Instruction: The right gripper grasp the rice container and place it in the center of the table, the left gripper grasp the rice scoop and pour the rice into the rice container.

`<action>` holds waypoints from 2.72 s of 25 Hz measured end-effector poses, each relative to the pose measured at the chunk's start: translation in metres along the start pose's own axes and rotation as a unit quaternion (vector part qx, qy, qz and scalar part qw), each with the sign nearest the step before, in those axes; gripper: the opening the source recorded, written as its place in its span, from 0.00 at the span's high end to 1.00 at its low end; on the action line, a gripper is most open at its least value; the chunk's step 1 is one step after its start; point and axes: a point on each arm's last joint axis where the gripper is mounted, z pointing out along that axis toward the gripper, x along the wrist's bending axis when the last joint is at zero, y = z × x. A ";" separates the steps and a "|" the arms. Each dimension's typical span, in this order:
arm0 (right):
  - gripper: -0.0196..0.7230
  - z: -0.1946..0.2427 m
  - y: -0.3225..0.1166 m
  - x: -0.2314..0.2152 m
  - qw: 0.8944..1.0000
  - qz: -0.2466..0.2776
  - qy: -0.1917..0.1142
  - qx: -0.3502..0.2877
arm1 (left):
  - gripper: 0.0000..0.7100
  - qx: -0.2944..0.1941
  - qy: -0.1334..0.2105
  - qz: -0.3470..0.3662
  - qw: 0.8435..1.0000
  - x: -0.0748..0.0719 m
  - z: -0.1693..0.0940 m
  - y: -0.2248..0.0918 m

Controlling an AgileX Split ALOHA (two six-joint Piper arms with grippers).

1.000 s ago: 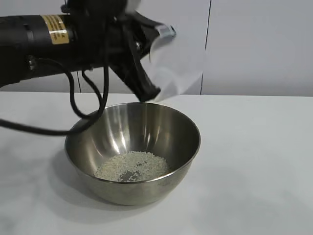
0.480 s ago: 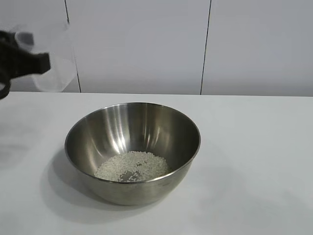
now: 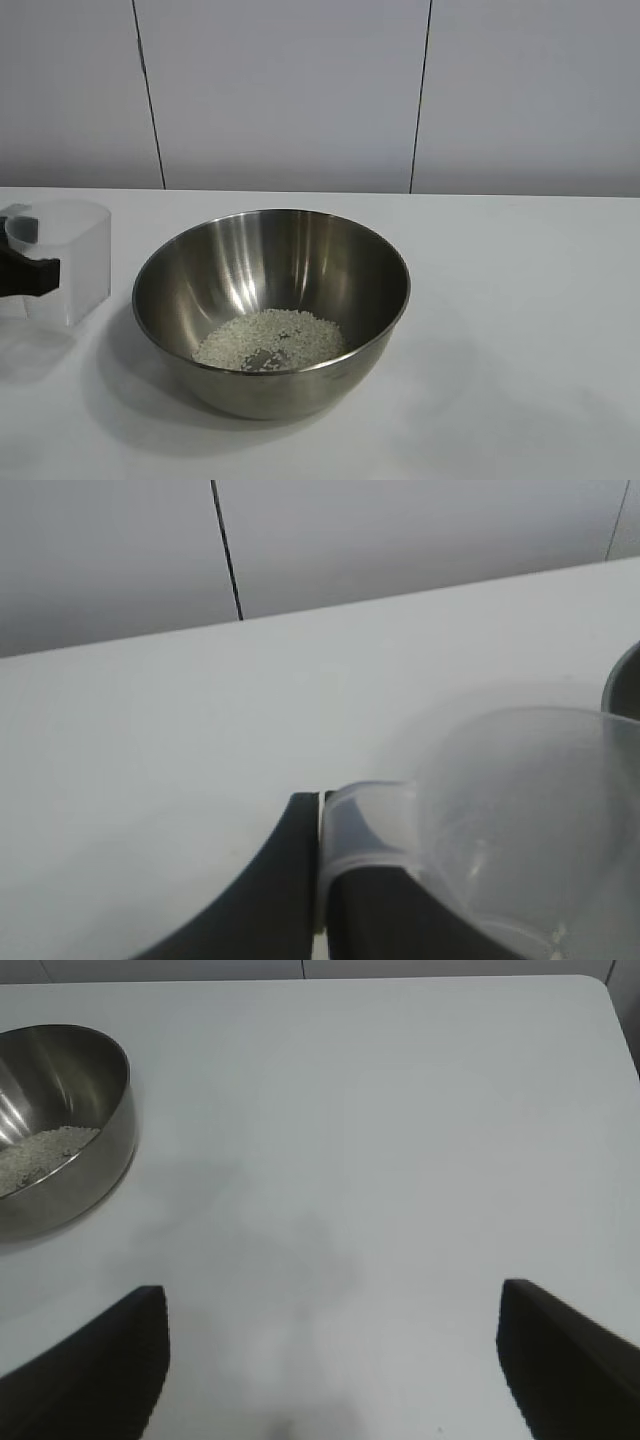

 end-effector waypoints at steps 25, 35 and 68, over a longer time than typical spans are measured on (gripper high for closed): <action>0.15 0.000 0.000 0.000 1.000 0.000 0.000 0.000 | 0.45 0.076 -0.005 -0.038 0.996 -0.004 -0.008 -0.036; 0.15 0.000 0.000 0.000 1.000 0.000 0.000 0.000 | 0.23 0.109 -0.015 -0.034 0.993 -0.004 -0.043 -0.044; 0.15 0.000 0.000 0.000 1.000 0.000 0.000 0.000 | 0.20 0.265 0.159 -0.171 0.936 0.184 -0.133 0.244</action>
